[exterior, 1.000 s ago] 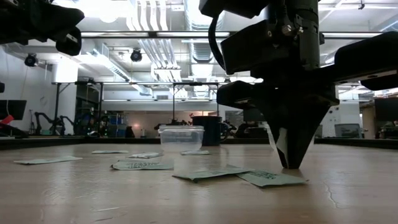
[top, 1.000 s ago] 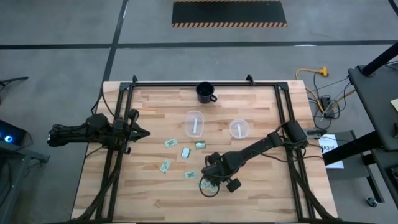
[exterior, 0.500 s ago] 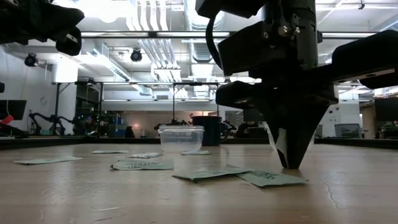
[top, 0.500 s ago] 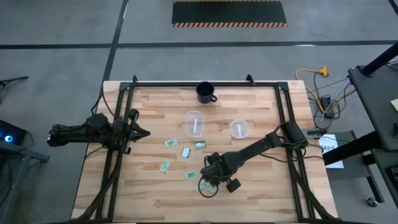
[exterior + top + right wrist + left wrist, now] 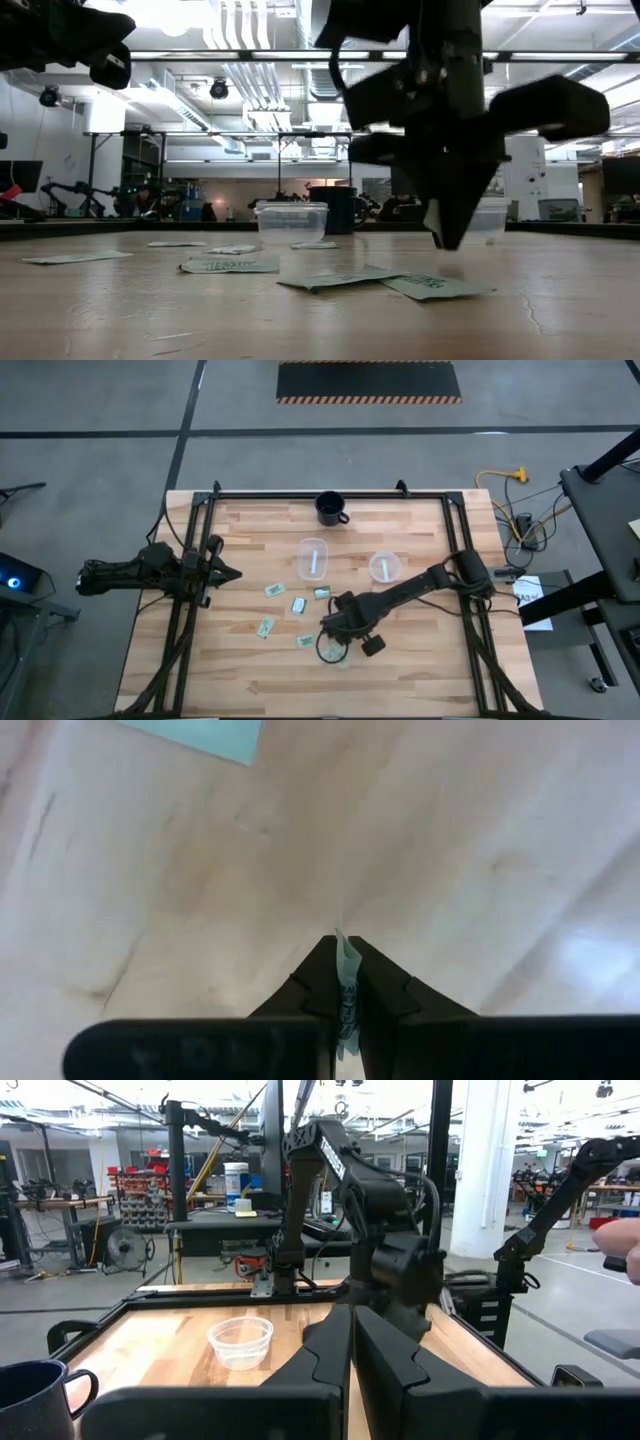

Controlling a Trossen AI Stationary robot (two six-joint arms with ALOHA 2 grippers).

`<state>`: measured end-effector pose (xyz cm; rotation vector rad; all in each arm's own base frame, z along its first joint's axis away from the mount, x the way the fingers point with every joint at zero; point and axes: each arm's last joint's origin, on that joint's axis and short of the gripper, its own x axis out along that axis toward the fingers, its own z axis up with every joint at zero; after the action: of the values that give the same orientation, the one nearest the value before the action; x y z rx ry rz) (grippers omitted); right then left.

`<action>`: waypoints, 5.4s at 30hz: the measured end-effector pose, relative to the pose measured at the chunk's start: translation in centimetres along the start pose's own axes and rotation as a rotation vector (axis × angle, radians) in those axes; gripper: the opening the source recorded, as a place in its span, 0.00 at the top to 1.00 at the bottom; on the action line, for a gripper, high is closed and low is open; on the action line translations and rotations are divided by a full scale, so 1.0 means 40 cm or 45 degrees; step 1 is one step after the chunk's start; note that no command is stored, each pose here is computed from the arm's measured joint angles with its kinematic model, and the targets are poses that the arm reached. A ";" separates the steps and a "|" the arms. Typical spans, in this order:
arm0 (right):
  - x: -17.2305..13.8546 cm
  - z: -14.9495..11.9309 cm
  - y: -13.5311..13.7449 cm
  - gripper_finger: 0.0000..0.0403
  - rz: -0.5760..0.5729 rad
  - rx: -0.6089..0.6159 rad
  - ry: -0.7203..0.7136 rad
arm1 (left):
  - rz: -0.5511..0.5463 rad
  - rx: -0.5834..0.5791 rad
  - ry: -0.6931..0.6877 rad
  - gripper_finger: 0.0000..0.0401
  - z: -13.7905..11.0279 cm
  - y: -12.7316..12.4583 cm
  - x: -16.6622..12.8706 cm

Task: Pick and place items into bin
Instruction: Put the white stevia packet into the right transparent bin

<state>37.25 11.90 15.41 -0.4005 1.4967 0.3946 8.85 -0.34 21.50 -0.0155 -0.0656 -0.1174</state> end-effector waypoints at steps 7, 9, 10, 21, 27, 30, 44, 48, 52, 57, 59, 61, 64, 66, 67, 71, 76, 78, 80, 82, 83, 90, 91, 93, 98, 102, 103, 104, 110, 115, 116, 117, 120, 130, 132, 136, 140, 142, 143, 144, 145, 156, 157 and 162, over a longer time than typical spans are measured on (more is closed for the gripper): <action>-0.058 -0.016 -0.020 0.98 -0.019 0.021 -0.058 | 0.000 0.000 -0.001 1.00 0.000 0.000 0.000; -0.074 -0.021 -0.026 0.98 -0.030 0.032 -0.076 | 0.000 0.000 0.000 1.00 0.000 0.000 0.000; -0.081 -0.024 -0.029 0.98 -0.031 0.037 -0.080 | 0.000 0.000 0.001 1.00 0.000 0.000 0.000; -0.154 -0.082 -0.073 0.98 -0.062 0.111 -0.112 | 0.000 0.000 0.000 1.00 0.000 0.000 0.000; -0.150 -0.117 -0.109 0.98 -0.064 0.170 -0.088 | 0.000 0.000 0.000 1.00 0.000 0.000 0.000; -0.141 -0.133 -0.123 0.98 -0.060 0.182 -0.068 | 0.000 0.000 0.000 1.00 0.000 0.000 0.000; -0.101 -0.219 -0.183 0.98 -0.038 0.285 0.021 | 0.000 0.000 0.000 1.00 0.000 0.000 0.000; -0.124 -0.250 -0.195 0.98 -0.053 0.332 -0.011 | 0.001 0.000 0.000 1.00 0.000 0.000 0.000; -0.156 -0.289 -0.201 0.98 -0.139 0.371 -0.035 | 0.000 0.000 0.000 1.00 0.000 0.000 0.000; -0.190 -0.342 -0.206 0.98 -0.201 0.451 -0.082 | 0.000 0.000 0.000 1.00 0.000 0.000 0.000; -0.199 -0.360 -0.204 0.98 -0.217 0.470 -0.115 | 0.000 0.000 0.001 1.00 0.000 0.000 0.000; -0.204 -0.377 -0.203 0.98 -0.228 0.486 -0.139 | 0.000 0.000 0.000 1.00 0.000 0.000 0.000; -0.208 -0.401 -0.204 0.98 -0.243 0.514 -0.165 | 0.000 0.000 0.001 1.00 0.000 0.000 0.000; -0.202 -0.415 -0.203 0.98 -0.244 0.528 -0.157 | 0.000 0.000 0.000 1.00 0.000 0.000 0.000; -0.198 -0.420 -0.204 0.98 -0.244 0.534 -0.151 | 0.000 0.000 0.001 1.00 0.000 0.000 0.000; -0.180 -0.437 -0.207 0.98 -0.236 0.557 -0.125 | 0.000 0.000 0.001 1.00 0.000 0.000 0.000; -0.156 -0.454 -0.210 0.98 -0.227 0.578 -0.099 | 0.000 0.000 0.001 1.00 0.000 0.000 0.000; -0.151 -0.458 -0.210 0.97 -0.223 0.579 -0.088 | 0.001 0.000 0.001 1.00 0.000 0.000 0.000; -0.149 -0.459 -0.210 0.96 -0.222 0.580 -0.085 | 0.000 0.000 0.000 1.00 0.000 0.000 0.000; -0.147 -0.459 -0.210 0.95 -0.221 0.580 -0.084 | 0.000 0.000 0.000 1.00 0.000 0.000 0.000; -0.147 -0.459 -0.209 0.94 -0.221 0.580 -0.084 | 0.001 0.000 0.000 1.00 0.000 0.000 0.000; -0.154 -0.455 -0.212 0.89 -0.228 0.562 -0.098 | 0.000 0.000 0.001 1.00 0.000 0.000 0.000; -0.154 -0.455 -0.212 0.88 -0.227 0.560 -0.098 | 0.000 0.000 0.000 1.00 0.000 0.000 0.000; -0.154 -0.454 -0.212 0.86 -0.226 0.559 -0.099 | 0.000 0.000 0.001 1.00 0.000 0.000 0.000; -0.154 -0.454 -0.212 0.78 -0.226 0.557 -0.099 | 0.000 0.000 0.000 1.00 0.000 0.000 0.000; -0.154 -0.454 -0.212 0.72 -0.226 0.560 -0.099 | 0.000 0.000 0.001 1.00 0.000 0.000 0.000; -0.154 -0.454 -0.212 0.70 -0.226 0.560 -0.099 | 0.000 0.000 0.001 1.00 0.000 0.000 0.000; -0.154 -0.454 -0.212 0.69 -0.227 0.560 -0.100 | 0.000 0.000 0.001 1.00 0.000 0.000 0.000; -0.155 -0.453 -0.213 0.63 -0.229 0.560 -0.105 | 0.000 0.000 0.000 1.00 0.000 0.000 0.000; -0.154 -0.451 -0.210 0.61 -0.209 0.554 -0.115 | 0.000 0.000 0.001 1.00 0.000 0.000 0.000; -0.154 -0.450 -0.208 0.61 -0.209 0.550 -0.115 | 0.000 0.000 0.001 1.00 0.000 0.000 0.000; -0.154 -0.447 -0.205 0.61 -0.208 0.541 -0.116 | 0.000 0.000 0.001 1.00 0.000 0.000 0.000; -0.154 -0.437 -0.192 0.61 -0.204 0.507 -0.119 | 0.000 0.000 0.000 1.00 0.000 0.000 0.000; -0.192 -0.363 -0.127 0.62 -0.216 0.374 -0.230 | 0.000 0.000 0.001 1.00 0.000 0.000 0.000; -0.203 -0.349 -0.114 0.62 -0.217 0.359 -0.257 | 0.001 0.000 0.001 1.00 0.000 0.000 0.000; -0.224 -0.324 -0.089 0.62 -0.217 0.341 -0.309 | 0.000 0.000 0.000 1.00 0.000 0.000 0.000; -0.243 -0.304 -0.065 0.62 -0.209 0.349 -0.353 | 0.000 0.000 0.000 1.00 0.000 0.000 0.000; -0.250 -0.293 -0.051 0.62 -0.202 0.355 -0.370 | 0.000 0.000 0.000 1.00 0.000 0.000 0.000; -0.251 -0.286 -0.045 0.61 -0.196 0.360 -0.373 | 0.000 0.000 0.000 1.00 0.000 0.000 0.000; -0.253 -0.279 -0.040 0.61 -0.191 0.366 -0.380 | 0.000 0.000 0.000 1.00 0.000 0.000 0.000; -0.253 -0.271 -0.032 0.61 -0.185 0.369 -0.380 | 0.000 0.000 0.001 1.00 0.000 0.000 0.000; -0.199 -0.131 0.008 0.63 -0.153 0.249 -0.297 | 0.000 -0.001 0.003 1.00 -0.001 0.000 0.000; -0.193 -0.117 0.009 0.64 -0.150 0.237 -0.292 | 0.000 -0.001 0.003 1.00 -0.001 0.000 0.000; -0.177 -0.068 0.018 0.66 -0.117 0.177 -0.246 | 0.000 0.000 -0.001 1.00 0.000 0.000 0.000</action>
<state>34.28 11.15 22.39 -0.3109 1.3036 0.2475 8.83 -0.34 21.52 -0.0155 -0.0667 -0.1173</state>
